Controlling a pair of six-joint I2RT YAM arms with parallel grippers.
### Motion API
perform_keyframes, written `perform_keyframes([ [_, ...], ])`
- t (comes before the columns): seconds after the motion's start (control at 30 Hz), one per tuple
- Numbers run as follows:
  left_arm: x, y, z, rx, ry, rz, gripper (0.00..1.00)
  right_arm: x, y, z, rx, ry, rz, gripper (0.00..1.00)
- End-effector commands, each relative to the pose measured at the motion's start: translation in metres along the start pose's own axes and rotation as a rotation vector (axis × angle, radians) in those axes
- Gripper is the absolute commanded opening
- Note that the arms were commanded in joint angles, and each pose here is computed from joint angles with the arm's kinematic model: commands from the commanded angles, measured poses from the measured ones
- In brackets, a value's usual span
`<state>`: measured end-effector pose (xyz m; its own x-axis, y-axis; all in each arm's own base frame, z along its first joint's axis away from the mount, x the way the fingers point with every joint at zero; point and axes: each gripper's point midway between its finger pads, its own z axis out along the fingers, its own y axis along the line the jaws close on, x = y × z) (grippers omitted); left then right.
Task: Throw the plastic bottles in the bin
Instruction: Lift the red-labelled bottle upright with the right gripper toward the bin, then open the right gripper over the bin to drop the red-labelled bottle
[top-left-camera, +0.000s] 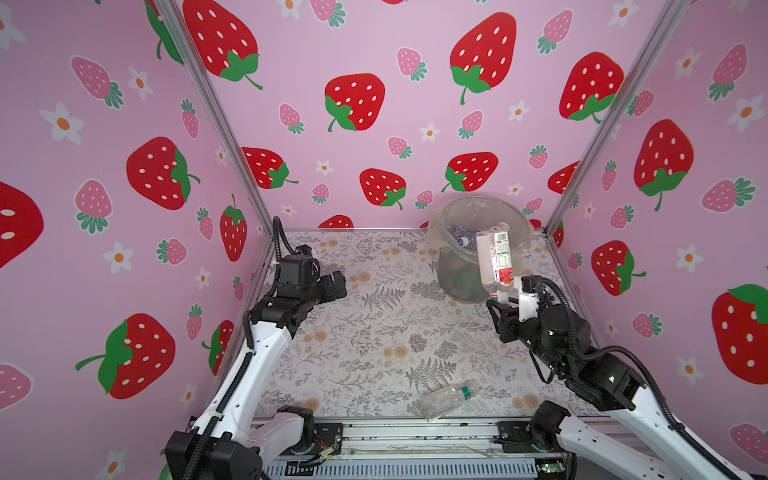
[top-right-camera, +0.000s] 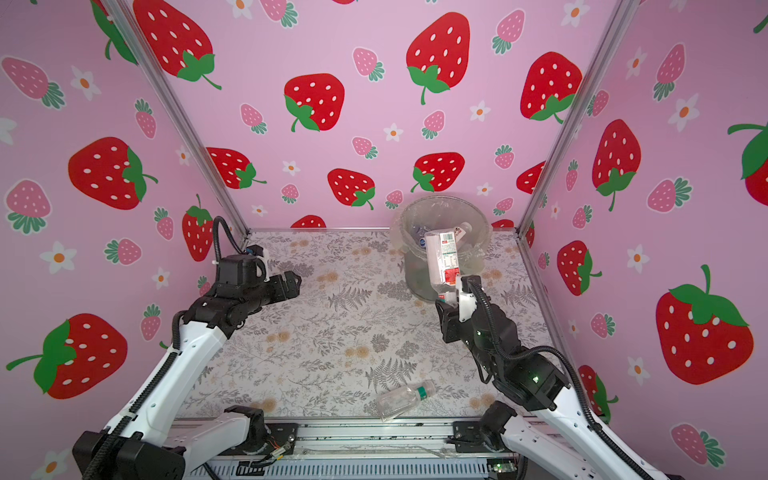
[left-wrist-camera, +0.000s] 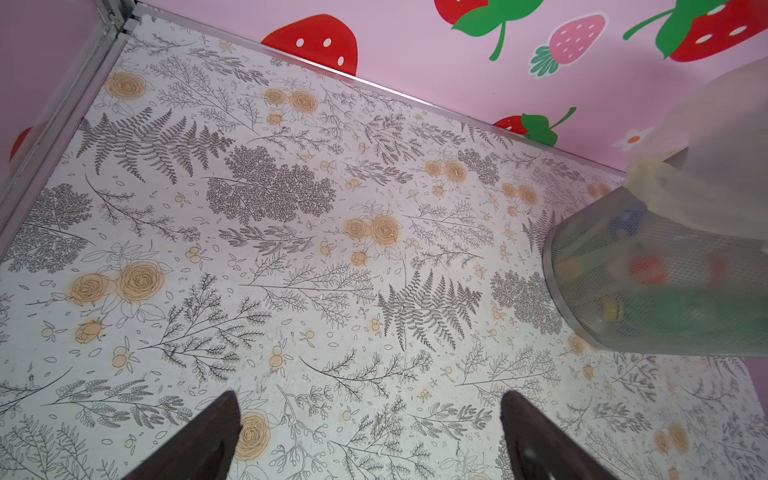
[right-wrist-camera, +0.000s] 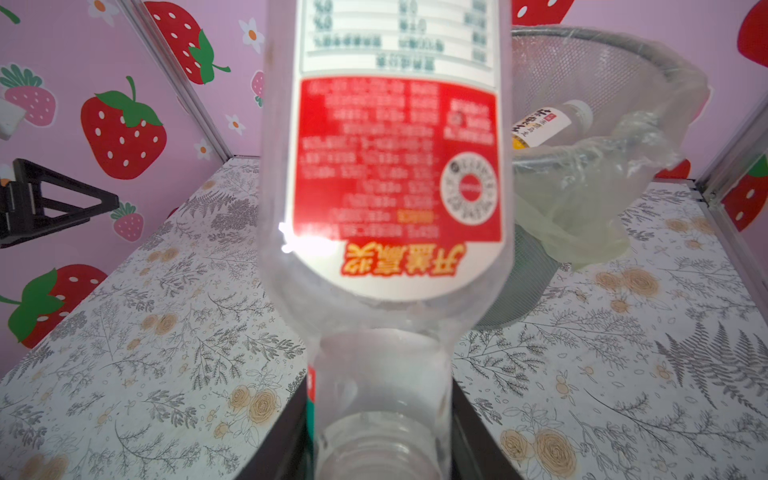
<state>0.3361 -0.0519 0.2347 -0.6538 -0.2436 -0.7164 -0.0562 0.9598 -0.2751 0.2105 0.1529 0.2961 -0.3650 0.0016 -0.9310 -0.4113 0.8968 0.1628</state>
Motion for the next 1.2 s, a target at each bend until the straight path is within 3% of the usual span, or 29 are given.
perform_keyframes([
  [0.0,-0.013,-0.004,-0.006,0.012,-0.023,0.01,0.99,0.009,-0.013,-0.005,0.054,0.004,0.021,0.36],
  [0.2,-0.013,-0.005,-0.006,0.016,-0.023,0.006,0.99,-0.003,-0.009,0.004,0.08,0.038,-0.005,0.38],
  [0.4,-0.014,-0.005,-0.007,0.017,-0.025,0.007,0.99,-0.057,-0.008,0.023,0.164,0.033,-0.057,0.37],
  [0.63,-0.016,-0.006,-0.01,0.018,-0.036,0.008,0.99,-0.1,-0.042,0.088,0.158,0.083,0.019,0.39],
  [0.77,-0.016,-0.007,-0.011,0.023,-0.036,0.008,0.99,-0.107,-0.061,0.128,0.137,0.149,0.079,0.67],
  [0.9,-0.016,-0.006,-0.013,0.021,-0.039,0.01,0.99,-0.111,-0.057,0.133,0.063,0.108,0.12,0.97],
  [1.17,-0.017,-0.009,-0.014,0.035,-0.042,0.011,0.99,-0.114,-0.057,0.089,0.072,0.009,0.112,0.99],
])
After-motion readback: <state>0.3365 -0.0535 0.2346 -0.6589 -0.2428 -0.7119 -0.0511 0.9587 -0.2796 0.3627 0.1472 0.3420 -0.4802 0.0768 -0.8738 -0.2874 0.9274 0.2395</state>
